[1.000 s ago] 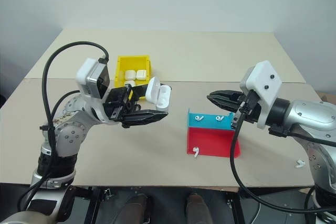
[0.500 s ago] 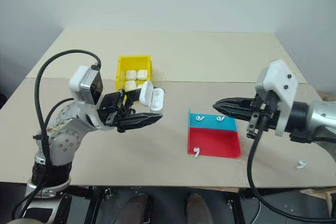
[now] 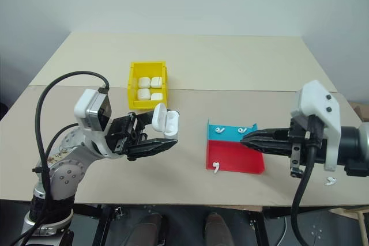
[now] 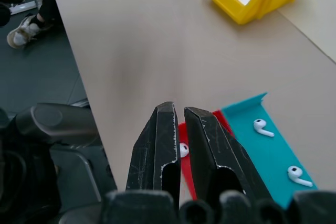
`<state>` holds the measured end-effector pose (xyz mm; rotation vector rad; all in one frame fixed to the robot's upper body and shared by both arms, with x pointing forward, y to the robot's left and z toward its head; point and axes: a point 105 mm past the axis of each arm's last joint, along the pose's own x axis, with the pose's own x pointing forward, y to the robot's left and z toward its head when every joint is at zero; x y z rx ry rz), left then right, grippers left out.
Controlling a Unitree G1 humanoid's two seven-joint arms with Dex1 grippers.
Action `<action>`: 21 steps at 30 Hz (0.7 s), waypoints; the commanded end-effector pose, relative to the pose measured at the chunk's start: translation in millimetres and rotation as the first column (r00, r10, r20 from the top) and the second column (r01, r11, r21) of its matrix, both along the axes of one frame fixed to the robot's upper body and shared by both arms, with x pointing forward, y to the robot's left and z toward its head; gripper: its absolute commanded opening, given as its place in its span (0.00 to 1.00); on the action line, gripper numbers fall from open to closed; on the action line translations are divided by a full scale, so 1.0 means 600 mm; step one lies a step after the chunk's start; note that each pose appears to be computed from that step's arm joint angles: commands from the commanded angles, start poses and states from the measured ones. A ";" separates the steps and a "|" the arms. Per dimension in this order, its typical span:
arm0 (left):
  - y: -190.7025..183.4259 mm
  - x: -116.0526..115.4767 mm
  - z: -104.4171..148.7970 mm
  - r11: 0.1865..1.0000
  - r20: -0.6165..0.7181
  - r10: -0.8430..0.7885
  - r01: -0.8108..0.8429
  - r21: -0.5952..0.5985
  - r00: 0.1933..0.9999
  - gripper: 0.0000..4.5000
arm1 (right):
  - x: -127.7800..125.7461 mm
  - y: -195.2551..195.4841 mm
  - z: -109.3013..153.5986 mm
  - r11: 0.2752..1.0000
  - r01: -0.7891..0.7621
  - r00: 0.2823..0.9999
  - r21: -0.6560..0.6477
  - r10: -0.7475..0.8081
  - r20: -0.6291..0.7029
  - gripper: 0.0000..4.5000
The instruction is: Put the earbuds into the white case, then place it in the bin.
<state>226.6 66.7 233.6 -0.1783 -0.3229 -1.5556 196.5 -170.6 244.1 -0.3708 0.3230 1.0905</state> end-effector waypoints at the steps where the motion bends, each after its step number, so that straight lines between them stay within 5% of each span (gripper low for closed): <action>1: -0.006 -0.013 0.010 0.999 0.033 -0.034 0.035 -0.004 0.999 0.62 | -0.011 0.008 0.003 1.000 0.002 1.000 -0.021 -0.001 0.025 0.13; 6: -0.004 -0.006 0.015 0.999 0.059 -0.044 0.044 0.006 0.997 0.62 | -0.010 0.034 -0.037 0.999 -0.020 1.000 -0.047 0.019 -0.007 0.17; 14: 0.007 0.004 0.022 0.999 0.104 -0.013 0.010 0.031 0.994 0.62 | 0.032 0.058 -0.084 0.999 0.047 0.994 -0.012 -0.047 -0.097 0.71; 17: 0.009 0.004 0.022 0.999 0.116 -0.005 0.000 0.043 0.993 0.62 | 0.028 0.076 -0.096 1.000 -0.010 0.991 -0.005 0.009 -0.136 0.66; 21: 0.012 0.005 0.024 0.999 0.128 -0.004 -0.003 0.052 0.992 0.62 | 0.030 0.094 -0.112 0.999 -0.049 0.981 0.007 0.049 -0.189 0.37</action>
